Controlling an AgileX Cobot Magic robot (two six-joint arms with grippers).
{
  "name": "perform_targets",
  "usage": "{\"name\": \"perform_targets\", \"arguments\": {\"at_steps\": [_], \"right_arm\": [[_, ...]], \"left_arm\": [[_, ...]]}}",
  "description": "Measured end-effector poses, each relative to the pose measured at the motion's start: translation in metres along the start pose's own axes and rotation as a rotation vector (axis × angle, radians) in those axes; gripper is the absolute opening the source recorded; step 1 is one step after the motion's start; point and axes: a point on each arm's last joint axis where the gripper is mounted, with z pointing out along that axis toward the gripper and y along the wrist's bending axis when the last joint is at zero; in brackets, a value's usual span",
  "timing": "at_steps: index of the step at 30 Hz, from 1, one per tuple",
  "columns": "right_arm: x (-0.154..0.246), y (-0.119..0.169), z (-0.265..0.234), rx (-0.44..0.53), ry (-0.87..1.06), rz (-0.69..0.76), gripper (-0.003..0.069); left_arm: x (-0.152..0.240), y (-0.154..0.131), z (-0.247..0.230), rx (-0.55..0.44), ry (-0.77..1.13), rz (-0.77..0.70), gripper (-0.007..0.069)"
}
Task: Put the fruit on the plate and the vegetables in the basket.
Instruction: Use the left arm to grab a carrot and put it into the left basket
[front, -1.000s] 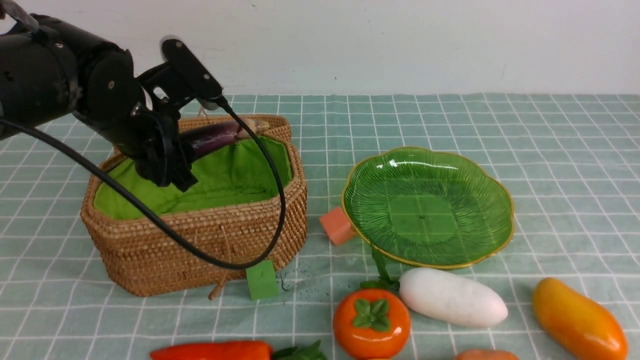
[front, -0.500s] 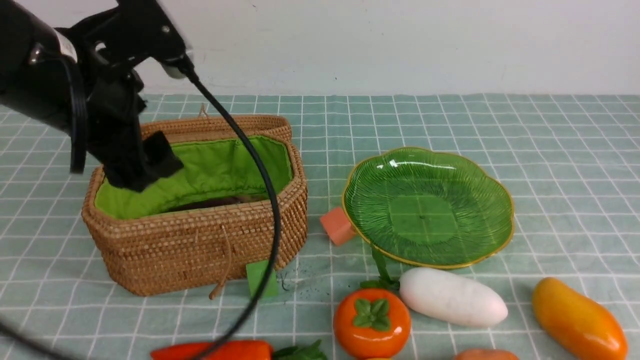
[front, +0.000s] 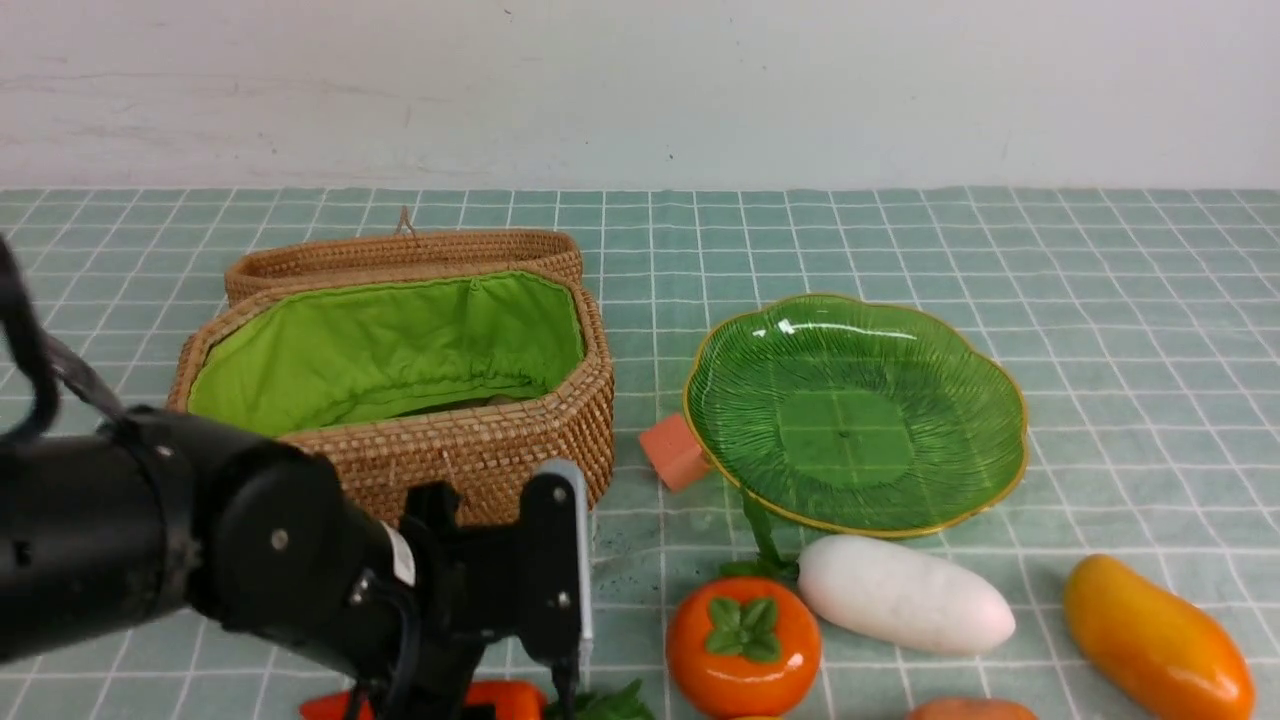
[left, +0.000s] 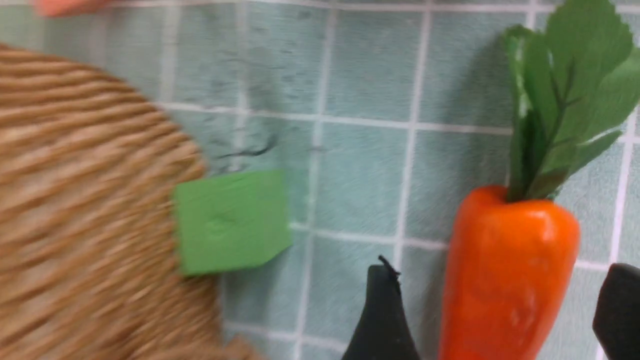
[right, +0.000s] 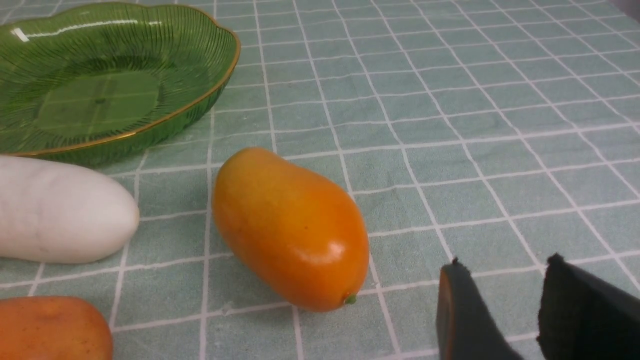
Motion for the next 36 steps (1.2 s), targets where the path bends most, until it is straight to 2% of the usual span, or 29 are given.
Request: {"name": "perform_targets", "arguments": {"at_steps": [6, 9, 11, 16, 18, 24, 27, 28, 30, 31, 32, 34, 36], "right_arm": [[0.000, 0.000, 0.000, 0.000, 0.000, 0.000, 0.0242], [0.000, 0.000, 0.000, 0.000, 0.000, 0.000, 0.0242], [0.000, 0.000, 0.000, 0.000, 0.000, 0.000, 0.0242], [0.000, 0.000, 0.000, 0.000, 0.000, 0.000, 0.0242], [0.000, 0.000, 0.000, 0.000, 0.000, 0.000, 0.0242], [0.000, 0.000, 0.000, 0.000, 0.000, 0.000, 0.0242], [0.000, 0.000, 0.000, 0.000, 0.000, 0.000, 0.0242], [0.000, 0.000, 0.000, 0.000, 0.000, 0.000, 0.0242], [0.000, 0.000, 0.000, 0.000, 0.000, 0.000, 0.0242], [0.000, 0.000, 0.000, 0.000, 0.000, 0.000, 0.0242], [0.000, 0.000, 0.000, 0.000, 0.000, 0.000, 0.0242], [0.000, 0.000, 0.000, 0.000, 0.000, 0.000, 0.0242], [0.000, 0.000, 0.000, 0.000, 0.000, 0.000, 0.0242]], "left_arm": [[0.003, -0.003, 0.027, 0.036, 0.032, -0.005, 0.0518], [0.004, -0.004, 0.032, 0.051, 0.042, -0.012, 0.0463], [0.004, -0.004, 0.032, 0.053, 0.038, -0.028, 0.0379], [0.001, -0.004, 0.027, 0.080, 0.044, -0.070, 0.0374], [-0.003, 0.000, 0.020, 0.089, 0.040, -0.076, 0.0374], [-0.043, 0.040, -0.054, 0.040, -0.059, -0.207, 0.0374], [-0.049, 0.078, -0.101, -0.053, -0.088, -0.280, 0.0374], [-0.049, 0.078, -0.101, -0.053, -0.085, -0.282, 0.0374], [-0.042, 0.120, -0.134, -0.256, -0.136, -0.365, 0.0374], [-0.039, 0.132, -0.139, -0.327, -0.157, -0.393, 0.0374], [-0.038, 0.134, -0.140, -0.332, -0.158, -0.396, 0.0374], [-0.027, 0.162, -0.140, -0.501, -0.200, -0.454, 0.0374], [-0.023, 0.169, -0.135, -0.527, -0.194, -0.462, 0.0374]]}}
